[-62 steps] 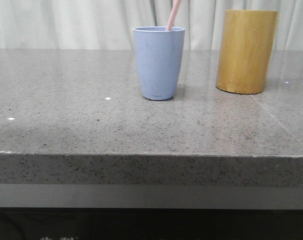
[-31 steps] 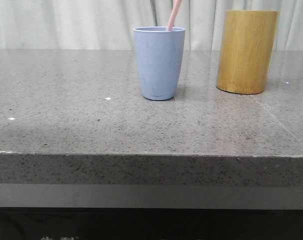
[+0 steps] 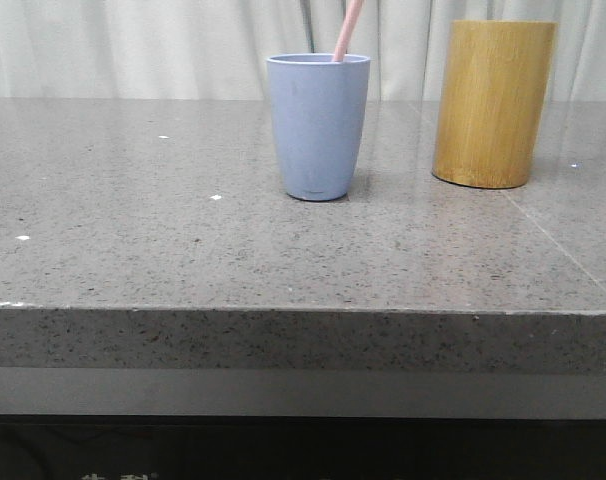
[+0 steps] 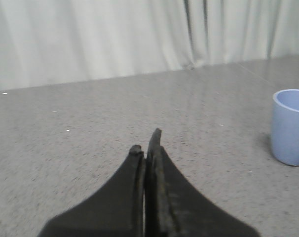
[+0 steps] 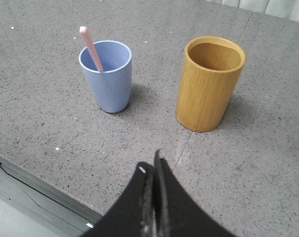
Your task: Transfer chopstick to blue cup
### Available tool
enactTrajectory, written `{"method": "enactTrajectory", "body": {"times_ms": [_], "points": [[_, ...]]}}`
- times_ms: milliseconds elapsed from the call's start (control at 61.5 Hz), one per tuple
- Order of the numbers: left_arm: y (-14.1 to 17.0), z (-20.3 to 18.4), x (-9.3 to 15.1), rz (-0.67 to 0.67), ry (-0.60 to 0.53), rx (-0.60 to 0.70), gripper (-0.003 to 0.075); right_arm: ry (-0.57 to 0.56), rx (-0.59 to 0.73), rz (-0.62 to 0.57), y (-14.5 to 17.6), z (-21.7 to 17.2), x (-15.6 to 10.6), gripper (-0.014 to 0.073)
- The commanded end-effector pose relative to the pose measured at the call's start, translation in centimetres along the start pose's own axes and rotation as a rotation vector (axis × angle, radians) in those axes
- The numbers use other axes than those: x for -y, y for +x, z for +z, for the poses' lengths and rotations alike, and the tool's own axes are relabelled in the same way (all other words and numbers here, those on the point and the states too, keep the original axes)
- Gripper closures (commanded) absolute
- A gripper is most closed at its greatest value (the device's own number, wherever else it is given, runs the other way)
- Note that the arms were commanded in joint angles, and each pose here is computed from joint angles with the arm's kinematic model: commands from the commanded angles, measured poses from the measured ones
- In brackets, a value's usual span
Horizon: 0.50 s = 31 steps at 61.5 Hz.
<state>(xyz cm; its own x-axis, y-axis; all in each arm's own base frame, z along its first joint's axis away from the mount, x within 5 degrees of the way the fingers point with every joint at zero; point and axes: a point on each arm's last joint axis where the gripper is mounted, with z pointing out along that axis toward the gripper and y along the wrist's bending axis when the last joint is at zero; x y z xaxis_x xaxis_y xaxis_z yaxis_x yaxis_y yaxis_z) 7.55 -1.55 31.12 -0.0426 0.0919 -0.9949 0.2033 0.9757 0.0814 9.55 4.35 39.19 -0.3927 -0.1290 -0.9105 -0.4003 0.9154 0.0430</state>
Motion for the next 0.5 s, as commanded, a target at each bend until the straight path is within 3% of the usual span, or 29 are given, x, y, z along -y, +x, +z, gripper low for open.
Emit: {"method": "enactTrajectory", "body": {"times_ms": [0,260,488], "points": [[1.4,-1.2,-0.2,-0.031,-0.059,0.19,0.0739,0.004,0.095,-0.006,-1.2,-0.6,0.0,0.0662],[8.2,-2.1,-0.2,-0.11,-0.157,0.299,0.0739,0.004,0.095,-0.006,-1.2,-0.6,0.0,0.0662],[9.6,-1.9,-0.2,-0.148,-0.175,0.246,0.0739,0.004,0.095,-0.006,-1.2,-0.6,0.0,0.0662]]}}
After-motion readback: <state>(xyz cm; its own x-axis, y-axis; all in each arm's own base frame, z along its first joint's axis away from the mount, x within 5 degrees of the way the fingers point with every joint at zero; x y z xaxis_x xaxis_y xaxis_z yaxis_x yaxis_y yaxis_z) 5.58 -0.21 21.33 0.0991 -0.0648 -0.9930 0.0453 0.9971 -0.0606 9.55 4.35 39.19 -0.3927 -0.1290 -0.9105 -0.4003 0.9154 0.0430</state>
